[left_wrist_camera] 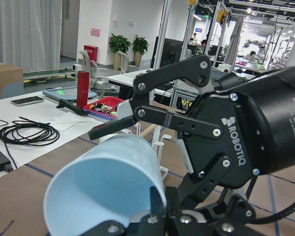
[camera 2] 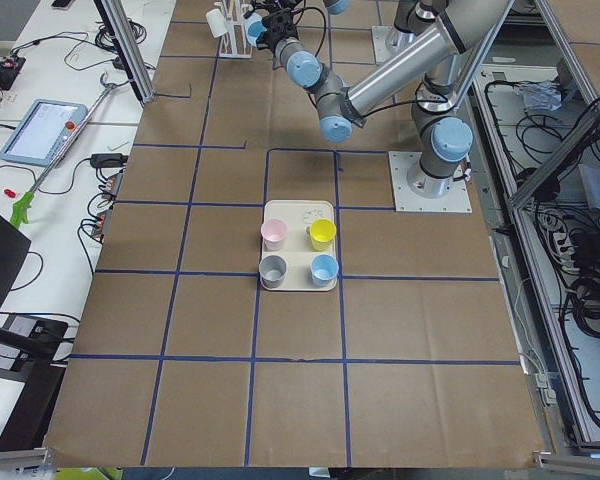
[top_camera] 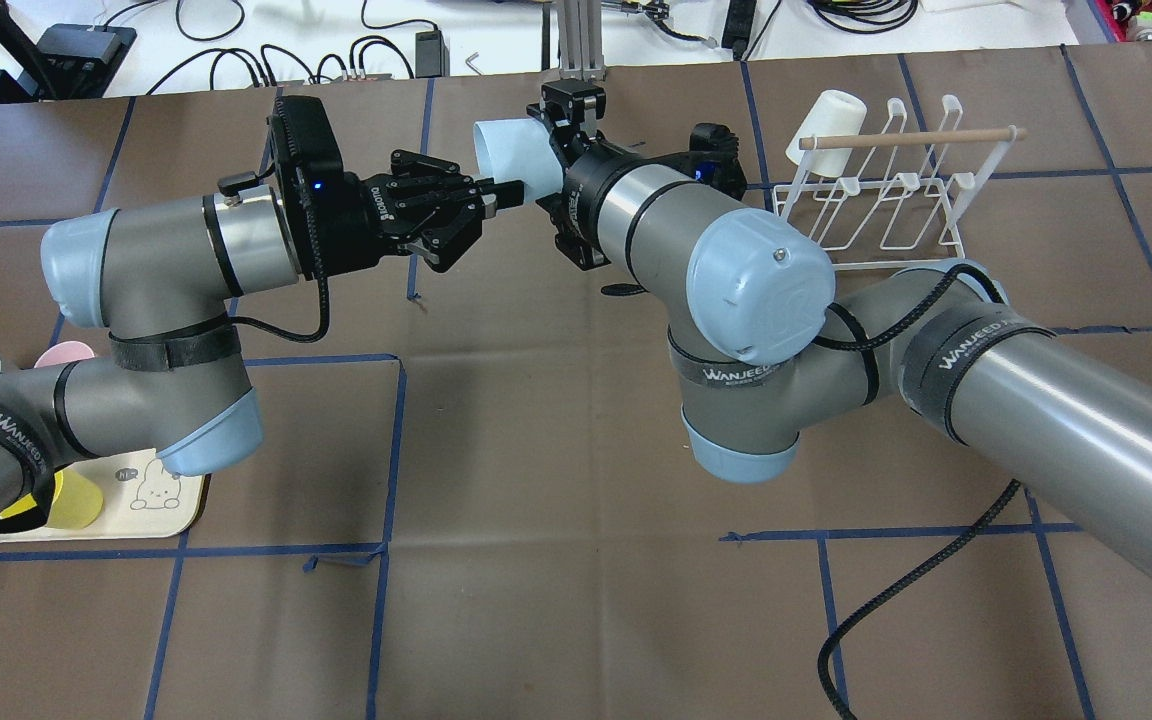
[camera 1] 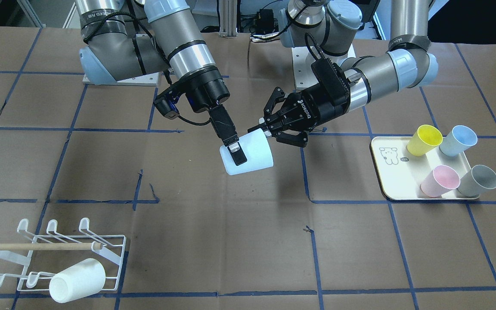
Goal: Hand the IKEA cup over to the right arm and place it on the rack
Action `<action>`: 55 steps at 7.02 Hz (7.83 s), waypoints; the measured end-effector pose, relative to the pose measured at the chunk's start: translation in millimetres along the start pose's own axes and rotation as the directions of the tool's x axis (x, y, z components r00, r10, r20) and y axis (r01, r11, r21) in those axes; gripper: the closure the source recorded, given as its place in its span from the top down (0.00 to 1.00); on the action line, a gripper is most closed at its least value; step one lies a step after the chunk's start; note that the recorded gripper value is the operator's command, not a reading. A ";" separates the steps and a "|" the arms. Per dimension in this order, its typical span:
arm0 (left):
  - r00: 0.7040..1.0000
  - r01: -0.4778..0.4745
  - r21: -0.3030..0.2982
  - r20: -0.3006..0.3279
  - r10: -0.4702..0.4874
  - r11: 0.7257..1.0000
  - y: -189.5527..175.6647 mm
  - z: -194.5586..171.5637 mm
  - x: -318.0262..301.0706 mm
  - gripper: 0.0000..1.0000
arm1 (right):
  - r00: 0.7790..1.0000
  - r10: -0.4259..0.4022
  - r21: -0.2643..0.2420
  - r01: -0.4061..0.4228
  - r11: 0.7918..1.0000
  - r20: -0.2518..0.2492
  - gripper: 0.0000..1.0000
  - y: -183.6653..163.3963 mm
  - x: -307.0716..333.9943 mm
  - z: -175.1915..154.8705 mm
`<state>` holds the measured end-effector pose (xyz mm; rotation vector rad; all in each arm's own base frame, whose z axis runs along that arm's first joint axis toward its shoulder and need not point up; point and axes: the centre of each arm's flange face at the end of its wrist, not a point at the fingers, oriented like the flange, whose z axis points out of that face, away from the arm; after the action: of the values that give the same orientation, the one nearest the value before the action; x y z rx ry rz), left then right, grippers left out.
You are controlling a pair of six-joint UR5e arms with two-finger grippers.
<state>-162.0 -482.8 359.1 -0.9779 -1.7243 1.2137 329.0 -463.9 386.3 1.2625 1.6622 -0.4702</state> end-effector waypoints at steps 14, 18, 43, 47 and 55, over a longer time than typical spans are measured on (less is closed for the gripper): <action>0.958 0.025 -0.024 0.286 -0.017 0.999 -9.5 -83.3 -62.0 0.99 | 0.987 -0.156 0.062 0.155 0.986 0.020 0.17 -57.4 -16.9 1.1; 0.821 0.195 -0.293 0.570 0.007 0.936 -63.3 -73.1 -117.1 0.99 | 0.790 -0.611 0.190 0.609 0.770 -0.054 0.16 -172.0 -44.7 -15.1; 0.384 0.886 -0.320 0.912 -0.144 0.335 -121.9 -50.5 -27.3 0.99 | -0.020 -0.877 0.018 0.999 -0.032 -0.480 0.99 -438.5 -2.1 16.1; 0.385 0.886 -0.322 0.912 -0.144 0.333 -121.0 -50.3 -27.5 0.99 | 0.002 -0.878 0.020 1.000 -0.009 -0.479 1.00 -437.7 -3.7 14.9; 0.385 0.887 -0.322 0.912 -0.144 0.331 -119.9 -49.7 -28.4 0.99 | 0.036 -0.915 -0.176 0.978 0.115 -0.402 1.00 -371.6 -86.1 -18.8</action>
<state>-123.1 -520.5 480.4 0.0016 -3.1391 0.1466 -10.2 -639.2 381.5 -0.0110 2.8237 -1.2173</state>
